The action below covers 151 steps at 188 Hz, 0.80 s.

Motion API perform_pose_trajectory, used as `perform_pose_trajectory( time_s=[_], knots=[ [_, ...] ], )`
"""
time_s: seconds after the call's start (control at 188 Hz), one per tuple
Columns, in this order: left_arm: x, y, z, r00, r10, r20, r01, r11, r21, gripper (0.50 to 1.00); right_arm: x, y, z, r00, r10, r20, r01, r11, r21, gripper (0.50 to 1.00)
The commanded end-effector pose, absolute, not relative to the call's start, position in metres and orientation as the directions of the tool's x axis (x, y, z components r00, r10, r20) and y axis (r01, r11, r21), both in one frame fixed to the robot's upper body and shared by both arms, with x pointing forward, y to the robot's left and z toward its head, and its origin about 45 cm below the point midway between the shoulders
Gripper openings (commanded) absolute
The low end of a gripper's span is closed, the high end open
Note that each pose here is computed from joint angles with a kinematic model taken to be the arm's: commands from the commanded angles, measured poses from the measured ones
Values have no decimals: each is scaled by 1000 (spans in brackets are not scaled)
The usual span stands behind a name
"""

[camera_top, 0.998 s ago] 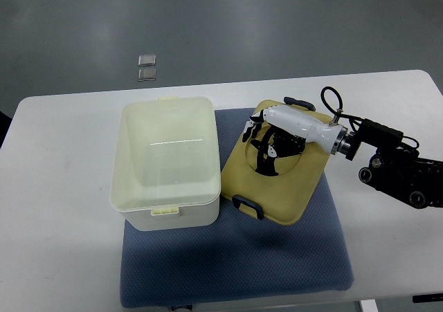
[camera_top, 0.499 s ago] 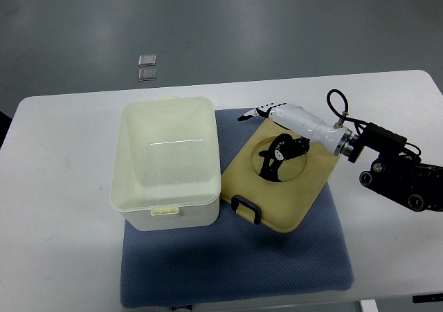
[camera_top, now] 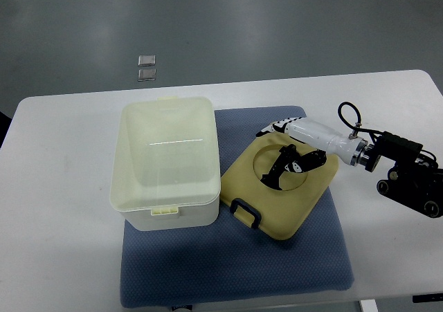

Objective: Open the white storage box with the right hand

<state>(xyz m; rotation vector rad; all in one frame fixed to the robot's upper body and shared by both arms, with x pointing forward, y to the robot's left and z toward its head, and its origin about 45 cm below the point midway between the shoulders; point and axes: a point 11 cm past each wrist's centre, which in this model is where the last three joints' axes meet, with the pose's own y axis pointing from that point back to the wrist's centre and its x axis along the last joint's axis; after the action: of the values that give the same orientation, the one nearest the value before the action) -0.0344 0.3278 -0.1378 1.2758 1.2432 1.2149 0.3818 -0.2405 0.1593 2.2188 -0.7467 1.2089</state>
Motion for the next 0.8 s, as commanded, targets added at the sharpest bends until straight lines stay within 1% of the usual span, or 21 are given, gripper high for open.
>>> perform_pose_trajectory(
  time_s=[0.0, 0.446, 0.589, 0.648, 0.796],
  knots=[
    [-34, 328, -138, -9, 999, 37, 60, -36, 998, 1000, 384, -254, 161, 445, -218, 869, -687, -705, 175, 829],
    [-31, 328, -138, -9, 999, 37, 54, -36, 998, 1000, 390, -300, 178, 412, -221, 884, -745, -640, 187, 829],
    [-31, 328, -138, -9, 999, 37, 54, -36, 998, 1000, 397, -311, 189, 429, -335, 839, -784, -599, 162, 829],
    [-30, 328, -138, -7, 999, 37, 53, -37, 998, 1000, 401, -319, 195, 452, -419, 787, -804, -573, 156, 829],
    [-30, 328, -138, -7, 999, 37, 53, -37, 998, 1000, 415, -325, 216, 455, -581, 675, -838, -536, 104, 829]
  ],
)
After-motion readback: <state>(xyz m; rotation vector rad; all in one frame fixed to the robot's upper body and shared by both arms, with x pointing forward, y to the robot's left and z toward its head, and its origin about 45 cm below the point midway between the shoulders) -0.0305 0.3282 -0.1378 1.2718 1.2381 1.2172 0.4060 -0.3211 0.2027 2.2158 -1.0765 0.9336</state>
